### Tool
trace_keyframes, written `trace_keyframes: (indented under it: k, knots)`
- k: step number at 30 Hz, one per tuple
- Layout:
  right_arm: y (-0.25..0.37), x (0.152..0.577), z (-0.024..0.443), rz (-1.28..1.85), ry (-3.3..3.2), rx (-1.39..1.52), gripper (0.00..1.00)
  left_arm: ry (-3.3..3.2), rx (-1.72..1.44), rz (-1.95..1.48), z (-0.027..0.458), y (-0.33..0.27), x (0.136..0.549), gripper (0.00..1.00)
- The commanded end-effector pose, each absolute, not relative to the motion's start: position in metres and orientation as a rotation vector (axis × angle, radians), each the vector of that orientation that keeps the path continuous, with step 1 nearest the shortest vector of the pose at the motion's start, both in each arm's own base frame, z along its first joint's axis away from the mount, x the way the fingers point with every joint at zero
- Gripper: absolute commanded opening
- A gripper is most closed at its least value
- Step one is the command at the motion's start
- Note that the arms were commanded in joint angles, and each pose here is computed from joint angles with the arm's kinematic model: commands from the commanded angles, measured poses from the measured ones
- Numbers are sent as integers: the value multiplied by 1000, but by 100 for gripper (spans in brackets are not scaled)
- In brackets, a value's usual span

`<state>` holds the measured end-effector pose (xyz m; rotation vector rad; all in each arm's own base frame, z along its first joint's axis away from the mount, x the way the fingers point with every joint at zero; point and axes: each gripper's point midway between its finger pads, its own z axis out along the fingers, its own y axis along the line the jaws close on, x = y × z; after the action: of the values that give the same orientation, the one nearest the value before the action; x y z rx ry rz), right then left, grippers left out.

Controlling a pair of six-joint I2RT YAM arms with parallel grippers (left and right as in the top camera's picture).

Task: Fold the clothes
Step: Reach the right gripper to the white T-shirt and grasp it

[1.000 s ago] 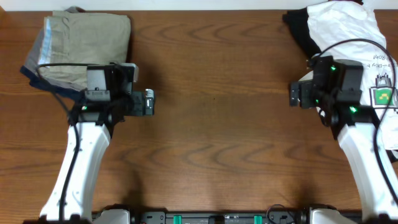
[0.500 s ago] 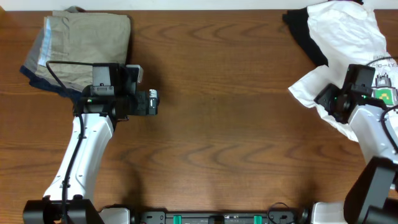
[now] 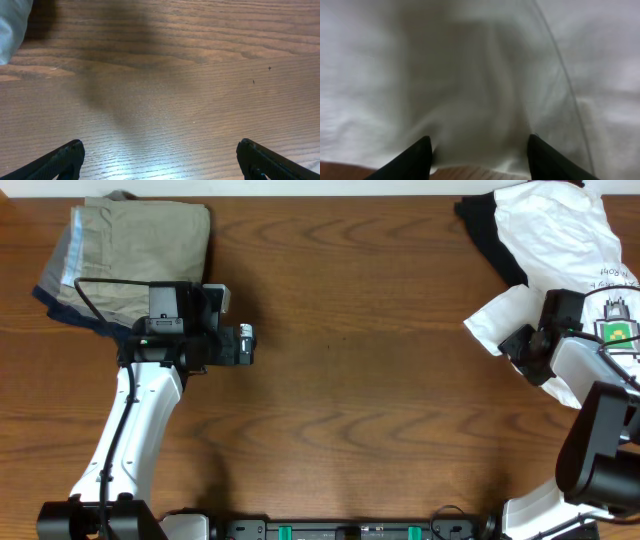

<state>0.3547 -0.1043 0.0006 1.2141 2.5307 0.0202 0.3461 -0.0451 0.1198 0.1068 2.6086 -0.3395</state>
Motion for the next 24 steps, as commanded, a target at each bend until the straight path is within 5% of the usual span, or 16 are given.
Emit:
trace_keyframes:
  k: [1, 7, 10, 17, 24]
  knots:
    - [-104, 349, -17, 8, 2562, 1243, 54, 2591, 114, -363, 127, -49, 350, 98]
    - [-103, 347, -24, -5, 2609, 1194, 25, 2591, 113, -362, 127, -49, 350, 98]
    - [-101, 348, -24, 12, 2624, 1165, 1, 2590, 113, -362, 127, -49, 351, 98]
    - [-77, 365, -4, 214, 2673, 935, 1, 2564, 117, -358, 130, -49, 356, 98]
    - [-50, 388, 84, 417, 2614, 626, 1, 2552, 119, -357, 132, -49, 358, 98]
